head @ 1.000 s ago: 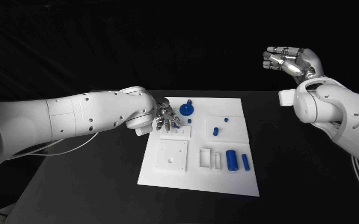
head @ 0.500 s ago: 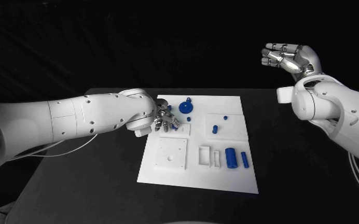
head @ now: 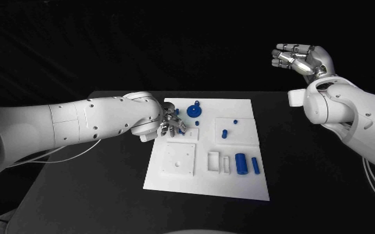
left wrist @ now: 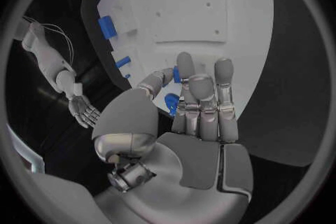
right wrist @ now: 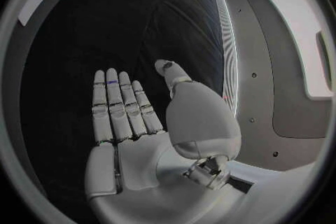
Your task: Assemble the parts on the task board
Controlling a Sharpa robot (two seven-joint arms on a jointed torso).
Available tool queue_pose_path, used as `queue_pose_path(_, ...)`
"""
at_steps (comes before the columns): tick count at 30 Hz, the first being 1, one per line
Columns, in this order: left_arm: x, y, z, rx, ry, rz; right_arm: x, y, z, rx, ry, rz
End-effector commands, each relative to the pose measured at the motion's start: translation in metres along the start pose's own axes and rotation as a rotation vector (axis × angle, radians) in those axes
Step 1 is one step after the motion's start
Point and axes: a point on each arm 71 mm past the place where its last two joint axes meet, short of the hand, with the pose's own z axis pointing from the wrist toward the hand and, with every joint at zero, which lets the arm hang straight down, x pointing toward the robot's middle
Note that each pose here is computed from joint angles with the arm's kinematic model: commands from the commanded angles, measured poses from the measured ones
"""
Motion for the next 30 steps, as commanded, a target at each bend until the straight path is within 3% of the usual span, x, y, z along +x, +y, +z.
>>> queue_pose_path(1, 0.0005, -0.0014, -0.0002, 0.013, 0.001, 0.028, 0.0023, 0.0012, 0.0004, -0.013, 0.026, 0.009)
queue_pose_path(30, 0.0042, -0.0054, -0.0002, 0.032, 0.024, 0.054, 0.0035, -0.0018, 0.0013, 0.008, 0.040, 0.011)
